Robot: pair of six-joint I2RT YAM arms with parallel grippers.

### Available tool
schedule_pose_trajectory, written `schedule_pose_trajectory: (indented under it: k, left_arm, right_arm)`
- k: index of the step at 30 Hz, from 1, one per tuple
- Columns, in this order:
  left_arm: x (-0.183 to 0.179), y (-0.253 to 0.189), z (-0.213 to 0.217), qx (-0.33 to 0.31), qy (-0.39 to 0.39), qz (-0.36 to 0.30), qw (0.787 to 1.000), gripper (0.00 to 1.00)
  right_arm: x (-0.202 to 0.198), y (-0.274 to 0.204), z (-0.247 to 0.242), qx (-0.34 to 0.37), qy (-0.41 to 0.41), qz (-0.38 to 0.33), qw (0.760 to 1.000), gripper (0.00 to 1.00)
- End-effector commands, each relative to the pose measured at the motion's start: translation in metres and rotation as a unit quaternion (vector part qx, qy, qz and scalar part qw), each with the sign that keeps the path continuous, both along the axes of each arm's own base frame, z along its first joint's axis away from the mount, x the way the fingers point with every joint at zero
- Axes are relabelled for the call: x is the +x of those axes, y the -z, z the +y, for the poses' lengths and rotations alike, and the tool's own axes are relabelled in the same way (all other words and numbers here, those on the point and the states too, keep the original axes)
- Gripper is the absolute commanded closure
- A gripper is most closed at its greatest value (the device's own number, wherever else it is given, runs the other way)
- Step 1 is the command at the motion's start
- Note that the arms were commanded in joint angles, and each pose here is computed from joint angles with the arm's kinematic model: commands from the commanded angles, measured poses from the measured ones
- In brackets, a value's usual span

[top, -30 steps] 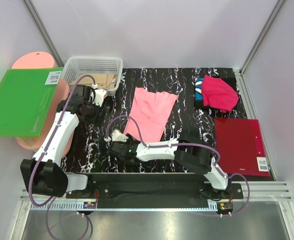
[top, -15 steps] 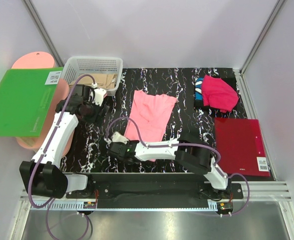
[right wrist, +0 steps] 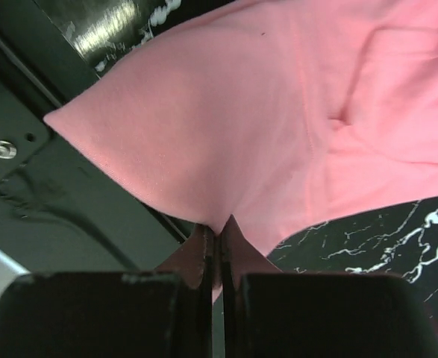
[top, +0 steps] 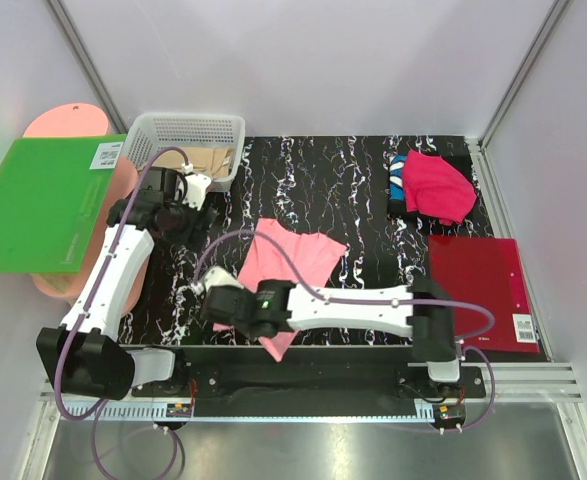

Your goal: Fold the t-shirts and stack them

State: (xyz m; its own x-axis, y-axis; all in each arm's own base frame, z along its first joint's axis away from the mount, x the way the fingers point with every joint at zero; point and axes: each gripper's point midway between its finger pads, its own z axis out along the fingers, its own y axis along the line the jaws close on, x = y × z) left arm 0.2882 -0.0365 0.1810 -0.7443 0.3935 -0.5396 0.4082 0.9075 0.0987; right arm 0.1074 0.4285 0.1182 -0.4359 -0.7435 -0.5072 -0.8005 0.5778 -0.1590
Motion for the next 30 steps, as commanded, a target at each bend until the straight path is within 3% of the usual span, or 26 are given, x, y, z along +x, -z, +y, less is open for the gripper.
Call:
schedule_pose_trajectory:
  k: [1,11,22,25,26,30]
  left_arm:
    - [0.008,-0.025,-0.002,-0.008,0.010,-0.040,0.999,0.15]
    - [0.009,-0.032,0.002,0.006,0.013,-0.044,0.999,0.15]
    - [0.009,-0.027,0.000,0.004,0.021,-0.030,0.999,0.15]
    - [0.007,-0.026,-0.003,-0.001,0.029,-0.023,0.999,0.15]
    - [0.006,-0.026,-0.005,-0.004,0.032,-0.023,0.999,0.15]
    - [-0.001,-0.023,-0.008,-0.005,0.045,-0.011,0.999,0.16]
  right_arm:
    - [0.037,-0.073,-0.010,0.080,0.043,-0.019,0.996,0.98]
    - [0.146,-0.054,-0.055,0.070,0.100,-0.011,0.992,0.98]
    - [0.216,0.000,-0.073,0.105,0.134,0.075,0.982,0.97]
    - [0.237,0.020,-0.087,0.104,0.155,0.100,0.977,0.82]
    - [0.243,0.034,-0.092,0.093,0.161,0.107,0.977,0.60]
    - [0.285,0.051,-0.125,0.068,0.227,0.083,0.968,0.22]
